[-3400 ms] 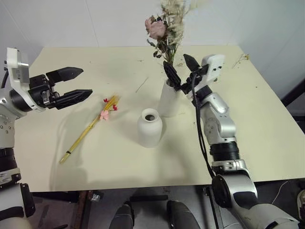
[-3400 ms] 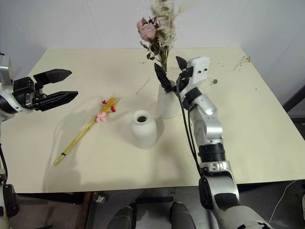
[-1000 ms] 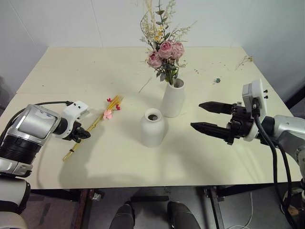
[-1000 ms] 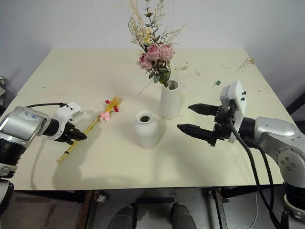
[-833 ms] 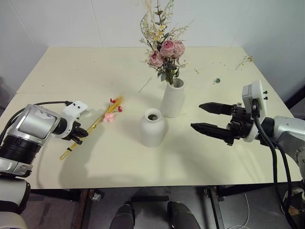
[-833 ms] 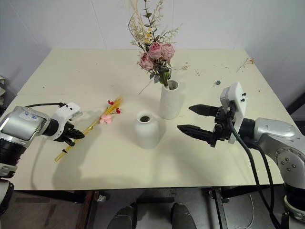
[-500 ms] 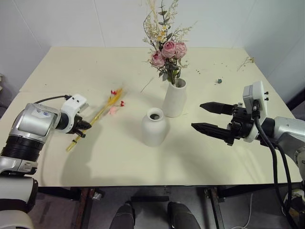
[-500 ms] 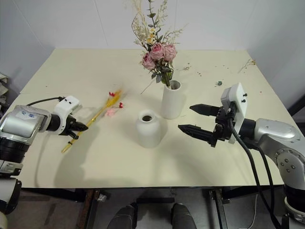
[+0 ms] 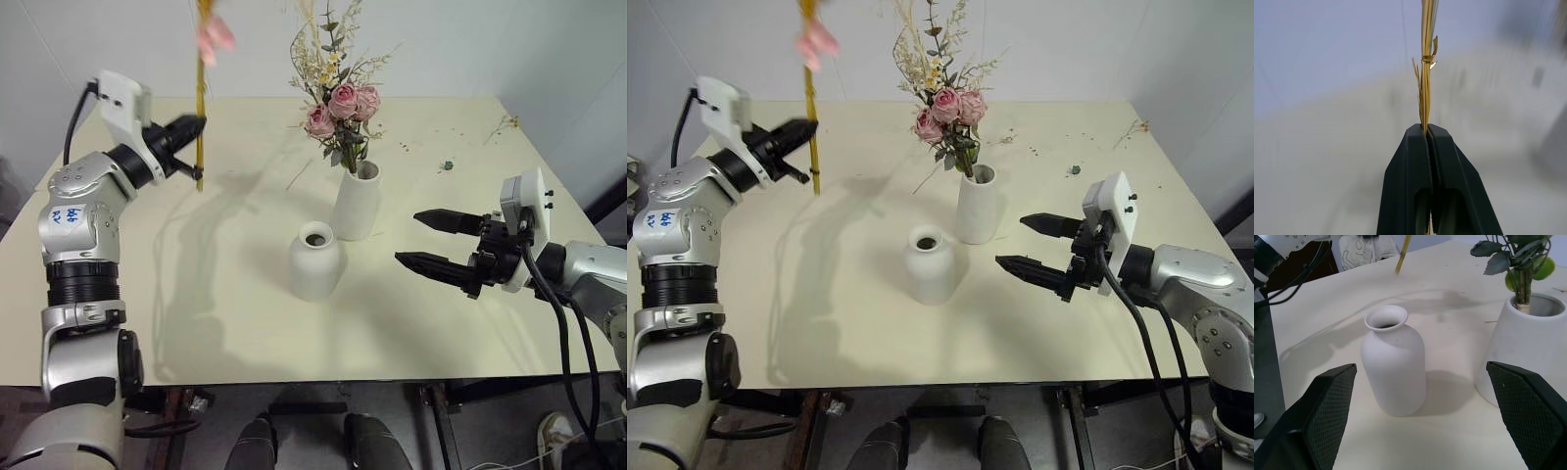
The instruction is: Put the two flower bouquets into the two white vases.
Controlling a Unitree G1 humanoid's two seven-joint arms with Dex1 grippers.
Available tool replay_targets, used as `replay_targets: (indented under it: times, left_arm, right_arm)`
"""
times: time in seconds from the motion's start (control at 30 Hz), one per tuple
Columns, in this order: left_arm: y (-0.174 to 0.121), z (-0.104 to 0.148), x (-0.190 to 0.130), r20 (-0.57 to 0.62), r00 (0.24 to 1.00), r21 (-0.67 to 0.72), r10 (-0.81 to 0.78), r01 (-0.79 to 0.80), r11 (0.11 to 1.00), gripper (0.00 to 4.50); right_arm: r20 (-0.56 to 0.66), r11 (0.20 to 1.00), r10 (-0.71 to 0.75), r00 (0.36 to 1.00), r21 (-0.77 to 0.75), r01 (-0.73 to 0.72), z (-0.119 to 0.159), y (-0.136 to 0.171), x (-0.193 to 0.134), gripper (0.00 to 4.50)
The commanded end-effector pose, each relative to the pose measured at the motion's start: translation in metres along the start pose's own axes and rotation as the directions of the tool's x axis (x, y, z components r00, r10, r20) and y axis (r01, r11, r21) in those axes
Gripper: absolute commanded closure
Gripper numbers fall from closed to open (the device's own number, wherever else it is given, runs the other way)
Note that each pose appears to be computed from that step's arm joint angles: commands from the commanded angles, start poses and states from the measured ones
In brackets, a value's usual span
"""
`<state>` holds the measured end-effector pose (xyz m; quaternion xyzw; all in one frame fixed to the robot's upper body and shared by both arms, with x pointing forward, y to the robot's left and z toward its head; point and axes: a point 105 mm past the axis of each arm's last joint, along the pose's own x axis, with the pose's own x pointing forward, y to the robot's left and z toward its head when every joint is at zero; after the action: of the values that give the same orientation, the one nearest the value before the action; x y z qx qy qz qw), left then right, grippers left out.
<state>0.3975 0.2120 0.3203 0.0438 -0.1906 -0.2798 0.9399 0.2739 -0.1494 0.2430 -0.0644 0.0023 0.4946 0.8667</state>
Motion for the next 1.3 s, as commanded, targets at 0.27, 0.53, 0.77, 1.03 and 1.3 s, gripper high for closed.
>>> replay_targets:
  times: [0.27,0.53,0.77,1.03,1.3]
  left_arm:
    - [-0.064,0.058,-0.005,0.425,0.832,-0.115,-0.357,0.440,0.890,4.49]
    - [-0.109,0.056,-0.003,0.529,0.697,-0.189,-0.484,0.653,0.734,4.49]
    - [-0.136,0.041,0.001,0.500,0.677,-0.277,-0.540,0.716,0.641,4.49]
    - [-0.147,0.017,0.008,0.465,0.701,-0.324,-0.541,0.703,0.633,4.49]
    - [-0.151,-0.007,0.013,0.387,0.733,-0.338,-0.559,0.677,0.654,4.49]
  right_arm:
    - [0.051,0.997,-0.026,0.998,-0.076,0.030,0.017,0.005,-0.005,0.00]
    - [0.064,0.998,-0.021,0.998,-0.058,0.024,0.016,0.009,-0.007,0.00]
    - [0.078,1.000,0.008,0.997,-0.012,-0.007,0.013,0.017,-0.014,0.00]
    - [0.055,1.000,0.009,0.998,0.025,-0.011,0.003,0.023,-0.020,0.00]
    - [0.071,1.000,-0.001,0.997,0.008,0.001,0.012,0.029,-0.036,0.00]
